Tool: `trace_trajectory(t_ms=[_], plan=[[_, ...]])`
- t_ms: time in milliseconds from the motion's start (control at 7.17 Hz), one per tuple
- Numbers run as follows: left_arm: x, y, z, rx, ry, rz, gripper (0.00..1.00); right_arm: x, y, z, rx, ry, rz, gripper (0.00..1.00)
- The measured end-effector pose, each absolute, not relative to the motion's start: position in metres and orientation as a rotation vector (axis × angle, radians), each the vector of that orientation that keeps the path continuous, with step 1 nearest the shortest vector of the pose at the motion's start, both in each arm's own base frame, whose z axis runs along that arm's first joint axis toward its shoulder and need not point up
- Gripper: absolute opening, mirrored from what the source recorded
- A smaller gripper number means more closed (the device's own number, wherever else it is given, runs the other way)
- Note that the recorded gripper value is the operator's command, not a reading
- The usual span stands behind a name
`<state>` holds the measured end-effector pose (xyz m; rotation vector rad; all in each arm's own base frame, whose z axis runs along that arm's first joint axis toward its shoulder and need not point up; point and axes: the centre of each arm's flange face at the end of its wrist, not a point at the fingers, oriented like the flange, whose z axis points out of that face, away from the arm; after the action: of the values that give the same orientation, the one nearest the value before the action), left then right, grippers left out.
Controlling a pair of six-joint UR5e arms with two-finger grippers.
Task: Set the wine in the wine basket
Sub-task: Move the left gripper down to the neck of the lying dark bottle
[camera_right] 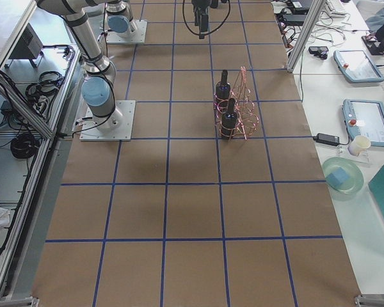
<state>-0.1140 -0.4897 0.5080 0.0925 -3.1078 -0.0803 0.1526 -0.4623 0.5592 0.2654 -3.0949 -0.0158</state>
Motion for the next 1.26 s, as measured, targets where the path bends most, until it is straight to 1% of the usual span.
trace_trajectory(t_ms=[1256], plan=[[-0.110, -0.492, 0.503, 0.102, -3.108, -0.084, 1.00, 0.158, -0.467, 0.546, 0.305, -3.112, 0.041, 1.00]])
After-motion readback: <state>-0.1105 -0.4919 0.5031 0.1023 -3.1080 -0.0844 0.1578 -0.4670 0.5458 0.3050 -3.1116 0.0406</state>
